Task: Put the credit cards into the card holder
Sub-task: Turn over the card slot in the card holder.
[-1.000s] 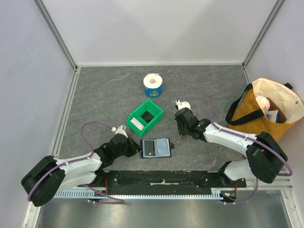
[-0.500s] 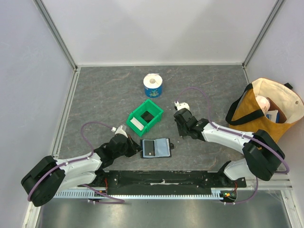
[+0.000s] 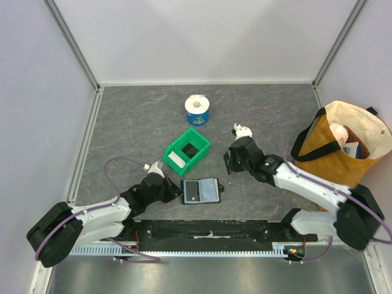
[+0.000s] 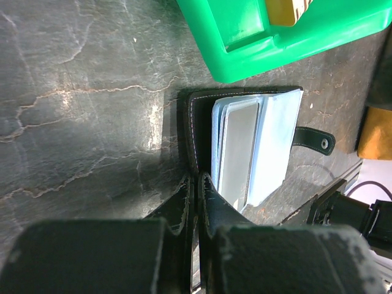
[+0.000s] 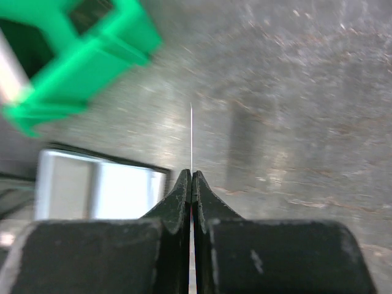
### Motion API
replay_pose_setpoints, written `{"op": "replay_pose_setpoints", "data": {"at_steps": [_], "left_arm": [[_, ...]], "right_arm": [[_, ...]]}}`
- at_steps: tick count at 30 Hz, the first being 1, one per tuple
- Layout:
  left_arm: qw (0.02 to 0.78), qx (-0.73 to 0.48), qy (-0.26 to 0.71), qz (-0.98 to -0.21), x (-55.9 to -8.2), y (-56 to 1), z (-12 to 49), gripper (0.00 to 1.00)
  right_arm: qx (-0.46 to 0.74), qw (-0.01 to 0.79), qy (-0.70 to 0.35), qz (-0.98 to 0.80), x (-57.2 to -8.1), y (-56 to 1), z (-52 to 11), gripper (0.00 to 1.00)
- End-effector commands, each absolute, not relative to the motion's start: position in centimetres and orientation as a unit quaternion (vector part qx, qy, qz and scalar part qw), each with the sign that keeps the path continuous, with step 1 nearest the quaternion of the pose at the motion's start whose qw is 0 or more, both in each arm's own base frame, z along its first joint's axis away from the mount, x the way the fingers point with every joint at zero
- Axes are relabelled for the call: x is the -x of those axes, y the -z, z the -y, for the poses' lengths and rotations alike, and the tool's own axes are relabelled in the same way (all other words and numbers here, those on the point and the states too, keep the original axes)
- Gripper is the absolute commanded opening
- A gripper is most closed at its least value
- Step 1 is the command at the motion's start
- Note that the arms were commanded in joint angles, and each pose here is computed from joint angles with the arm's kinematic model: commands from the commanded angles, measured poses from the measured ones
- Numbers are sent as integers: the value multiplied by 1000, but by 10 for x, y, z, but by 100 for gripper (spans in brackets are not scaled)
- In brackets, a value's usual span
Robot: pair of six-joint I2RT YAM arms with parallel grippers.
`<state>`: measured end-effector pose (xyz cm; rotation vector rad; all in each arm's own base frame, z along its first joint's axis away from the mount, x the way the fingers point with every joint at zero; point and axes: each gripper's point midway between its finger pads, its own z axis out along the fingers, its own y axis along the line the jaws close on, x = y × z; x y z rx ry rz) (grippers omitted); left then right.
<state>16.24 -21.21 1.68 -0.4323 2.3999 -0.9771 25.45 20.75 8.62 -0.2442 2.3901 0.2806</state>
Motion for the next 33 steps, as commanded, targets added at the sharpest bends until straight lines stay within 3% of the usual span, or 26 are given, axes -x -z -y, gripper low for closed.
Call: {"op": "replay_pose_setpoints", "data": {"at_steps": [1, 6, 11, 33], "left_arm": [[236, 146, 307, -910, -146, 11, 191, 2], [233, 148, 307, -911, -145, 12, 191, 2], [233, 148, 308, -910, -145, 11, 192, 2], [230, 149, 309, -911, -144, 12, 192, 2]], "right_arm": [[19, 388, -260, -884, -239, -141, -238, 0], [16, 370, -298, -880, -210, -138, -258, 0], [26, 361, -255, -897, -190, -111, -272, 0], [32, 377, -146, -914, -184, -73, -259, 0]]}}
